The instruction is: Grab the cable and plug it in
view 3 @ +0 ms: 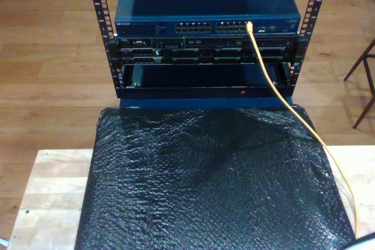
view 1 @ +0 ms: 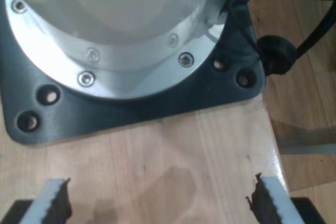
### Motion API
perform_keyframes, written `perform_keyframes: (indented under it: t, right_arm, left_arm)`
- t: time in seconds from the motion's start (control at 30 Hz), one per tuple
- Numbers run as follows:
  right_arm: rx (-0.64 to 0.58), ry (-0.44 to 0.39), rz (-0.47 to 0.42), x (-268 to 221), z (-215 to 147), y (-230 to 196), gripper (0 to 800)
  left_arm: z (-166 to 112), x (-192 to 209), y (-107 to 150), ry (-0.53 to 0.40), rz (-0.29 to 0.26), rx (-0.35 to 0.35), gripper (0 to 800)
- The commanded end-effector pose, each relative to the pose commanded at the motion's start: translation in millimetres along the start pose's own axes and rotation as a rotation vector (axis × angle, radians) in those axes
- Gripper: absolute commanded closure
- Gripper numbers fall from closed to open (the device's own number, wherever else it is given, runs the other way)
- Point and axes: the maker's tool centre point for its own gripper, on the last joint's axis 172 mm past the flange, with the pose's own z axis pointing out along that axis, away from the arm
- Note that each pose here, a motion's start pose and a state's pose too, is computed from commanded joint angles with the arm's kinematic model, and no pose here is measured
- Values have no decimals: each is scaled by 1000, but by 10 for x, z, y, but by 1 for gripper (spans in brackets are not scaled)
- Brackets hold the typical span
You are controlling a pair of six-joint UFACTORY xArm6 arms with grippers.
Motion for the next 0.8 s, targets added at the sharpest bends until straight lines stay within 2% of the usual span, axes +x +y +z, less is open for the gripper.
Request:
perform_keyframes:
  t: [0.13, 0.33, 0.8]
  right_arm:
    - [-28, 18, 12, 45, 103, -50, 0]
    - [-100, 44, 2, 116, 185, 99, 0]
    - [-122, 3, 4, 49, 214, 143, 0]
  left_arm:
    - [0, 0, 0, 0, 0, 0, 0]
    - [0, 0, 3, 0, 1, -1, 0]
    - [0, 0, 3, 0, 1, -1, 0]
